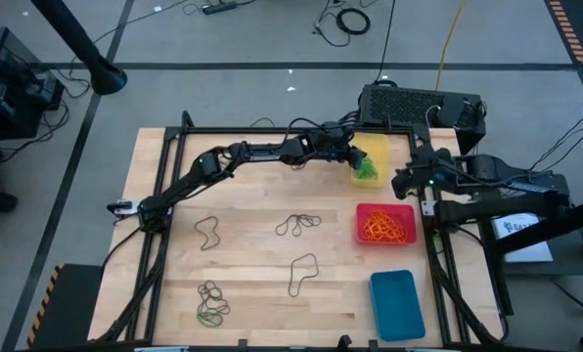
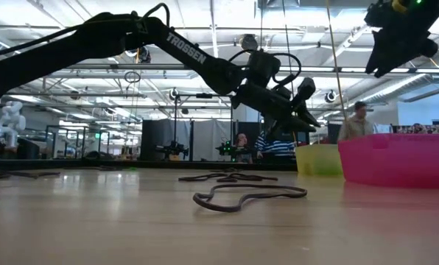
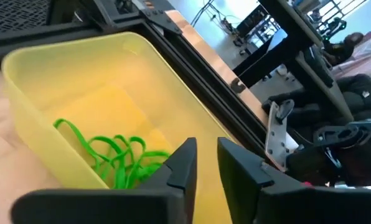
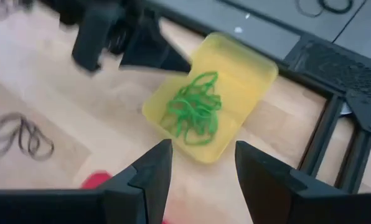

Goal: Sort rubber bands into baskets
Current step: Put the green rubber band into the yellow bin

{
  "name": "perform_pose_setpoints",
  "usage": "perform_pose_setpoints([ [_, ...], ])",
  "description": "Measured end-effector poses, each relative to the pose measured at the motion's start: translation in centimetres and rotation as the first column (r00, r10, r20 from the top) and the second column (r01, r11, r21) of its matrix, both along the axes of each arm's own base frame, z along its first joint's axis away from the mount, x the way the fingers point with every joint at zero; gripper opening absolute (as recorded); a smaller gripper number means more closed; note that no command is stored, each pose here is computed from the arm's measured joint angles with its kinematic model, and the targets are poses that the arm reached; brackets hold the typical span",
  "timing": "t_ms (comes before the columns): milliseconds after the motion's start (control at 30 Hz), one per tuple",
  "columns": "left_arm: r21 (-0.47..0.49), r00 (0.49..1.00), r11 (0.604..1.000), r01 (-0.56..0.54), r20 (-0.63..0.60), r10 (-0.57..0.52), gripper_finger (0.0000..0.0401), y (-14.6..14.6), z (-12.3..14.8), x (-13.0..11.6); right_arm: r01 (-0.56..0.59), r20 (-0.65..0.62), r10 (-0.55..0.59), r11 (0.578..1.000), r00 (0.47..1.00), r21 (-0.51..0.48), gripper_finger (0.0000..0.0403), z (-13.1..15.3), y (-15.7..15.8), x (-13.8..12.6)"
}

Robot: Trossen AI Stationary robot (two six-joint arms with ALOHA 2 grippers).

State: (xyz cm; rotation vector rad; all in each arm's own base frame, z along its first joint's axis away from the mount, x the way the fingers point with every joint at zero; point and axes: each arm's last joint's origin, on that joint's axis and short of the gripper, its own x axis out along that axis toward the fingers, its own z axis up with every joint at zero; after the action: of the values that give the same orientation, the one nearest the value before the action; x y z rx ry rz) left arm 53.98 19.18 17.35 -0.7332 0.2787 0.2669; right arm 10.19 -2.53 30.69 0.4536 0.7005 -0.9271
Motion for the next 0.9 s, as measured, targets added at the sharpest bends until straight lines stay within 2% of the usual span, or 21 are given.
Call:
perform_pose_setpoints([
  [133,-0.020,1.000,1.000,0.010,0.006,-0.010,0.0104,0.6,0.0,-0.2,-0.040,-0.056,0.041,0.999,0.998,0.016,0.0169,-0.3,-0.3,0.5],
  [300,-0.230,0.994,0.968,0.104,0.067,-0.091,0.0126,1.8,1.8,-1.2,-0.078,-0.089,0.078,0.997,0.993,0.008,0.0169,-0.4,-0.4,0.8],
  [467,-0.351,0.989,0.927,0.133,-0.009,-0.146,0.0127,3.1,4.4,-3.5,-0.145,-0.090,0.146,0.989,0.985,0.017,0.0169,-0.3,-0.4,1.0],
  [567,-0.318,0.979,0.938,0.138,-0.098,-0.178,0.0123,2.4,7.0,-5.2,-0.197,-0.075,0.198,0.980,0.977,0.016,0.0169,-0.1,-0.3,1.3],
  [667,-0.238,0.963,0.962,0.136,-0.198,-0.185,0.0117,1.2,10.6,-7.5,-0.225,-0.051,0.224,0.974,0.973,-0.010,0.0169,0.1,-0.3,1.7],
  [733,-0.175,0.934,0.976,0.132,-0.308,-0.182,0.0114,0.3,12.3,-9.3,-0.232,-0.017,0.232,0.972,0.973,-0.031,0.0169,0.4,-0.4,2.0],
  [800,-0.109,0.878,0.987,0.118,-0.453,-0.155,0.0114,-0.5,13.4,-11.5,-0.234,0.025,0.235,0.971,0.972,-0.051,0.0169,0.6,-0.5,2.4],
  [900,-0.016,0.749,0.992,0.125,-0.654,-0.105,0.0113,-1.5,14.9,-14.7,-0.226,0.098,0.233,0.971,0.968,-0.072,0.0169,1.1,-0.6,3.3],
])
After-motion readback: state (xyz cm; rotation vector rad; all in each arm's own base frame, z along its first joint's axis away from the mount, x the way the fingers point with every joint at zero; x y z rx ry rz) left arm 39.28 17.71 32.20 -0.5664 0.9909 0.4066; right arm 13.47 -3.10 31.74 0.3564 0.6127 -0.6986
